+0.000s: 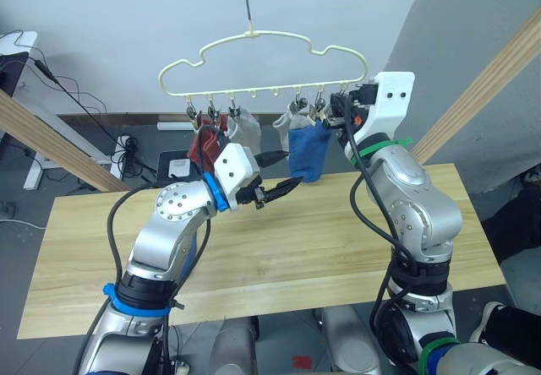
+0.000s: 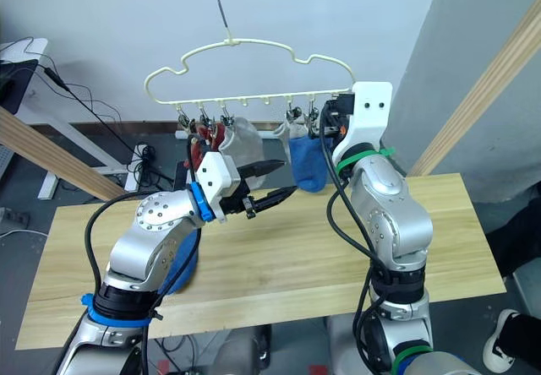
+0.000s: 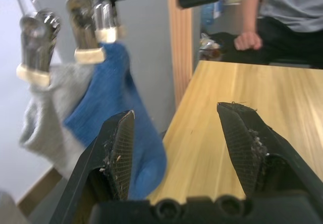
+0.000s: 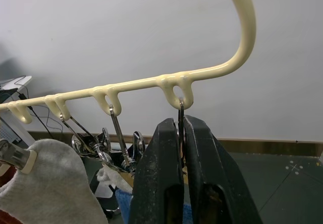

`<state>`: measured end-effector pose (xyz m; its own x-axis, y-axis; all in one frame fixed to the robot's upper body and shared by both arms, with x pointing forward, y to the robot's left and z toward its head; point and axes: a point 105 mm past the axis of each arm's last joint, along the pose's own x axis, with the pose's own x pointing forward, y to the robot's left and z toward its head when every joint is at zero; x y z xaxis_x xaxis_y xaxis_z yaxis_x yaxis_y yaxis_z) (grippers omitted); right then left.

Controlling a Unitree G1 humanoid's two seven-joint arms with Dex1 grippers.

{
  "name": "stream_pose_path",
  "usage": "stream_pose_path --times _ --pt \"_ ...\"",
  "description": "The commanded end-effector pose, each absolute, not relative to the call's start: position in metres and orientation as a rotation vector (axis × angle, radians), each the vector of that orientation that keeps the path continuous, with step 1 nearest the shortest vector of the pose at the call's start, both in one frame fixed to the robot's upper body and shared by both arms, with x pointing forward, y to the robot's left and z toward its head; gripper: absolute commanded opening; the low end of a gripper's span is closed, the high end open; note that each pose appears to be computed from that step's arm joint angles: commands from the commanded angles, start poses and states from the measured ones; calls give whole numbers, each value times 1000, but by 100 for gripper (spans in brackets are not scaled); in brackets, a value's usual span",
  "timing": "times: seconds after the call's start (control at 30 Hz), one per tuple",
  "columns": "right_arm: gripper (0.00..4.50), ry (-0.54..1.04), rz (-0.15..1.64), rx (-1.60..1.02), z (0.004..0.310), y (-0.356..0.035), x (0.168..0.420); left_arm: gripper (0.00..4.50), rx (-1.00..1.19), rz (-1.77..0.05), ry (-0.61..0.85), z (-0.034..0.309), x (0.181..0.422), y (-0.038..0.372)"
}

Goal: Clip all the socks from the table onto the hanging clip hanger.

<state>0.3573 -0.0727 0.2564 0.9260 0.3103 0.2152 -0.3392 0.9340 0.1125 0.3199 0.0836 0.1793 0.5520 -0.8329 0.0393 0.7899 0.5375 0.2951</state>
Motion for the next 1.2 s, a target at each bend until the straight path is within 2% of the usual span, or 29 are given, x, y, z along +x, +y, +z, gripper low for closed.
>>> stream_pose_path --times 0.03,0.13,0.17,0.23,0.27,0.37,0.47,0.83,0.93,1.2 --pt "1 -262 352 141 272 -72 353 289 226 -738 -189 175 327 117" --pt "0 -264 352 133 273 -73 354 347 154 -519 -105 149 331 158" --pt "0 -264 353 132 273 -73 354 375 154 -478 -87 142 330 167" --pt "0 -260 354 126 272 -75 354 435 85 -280 3 118 332 206" --pt "0 -257 355 123 272 -75 355 449 62 -208 42 107 330 221" --pt "0 -249 362 116 271 -75 355 449 23 -38 130 82 327 255" --pt "0 -246 368 111 270 -74 356 449 -41 28 201 62 325 269" --pt "0 -245 378 100 271 -72 355 449 -34 34 341 27 324 267" --pt "0 -246 379 100 271 -72 355 391 -6 22 363 23 324 264" --pt "0 -248 383 105 271 -70 355 160 35 23 383 18 320 266"
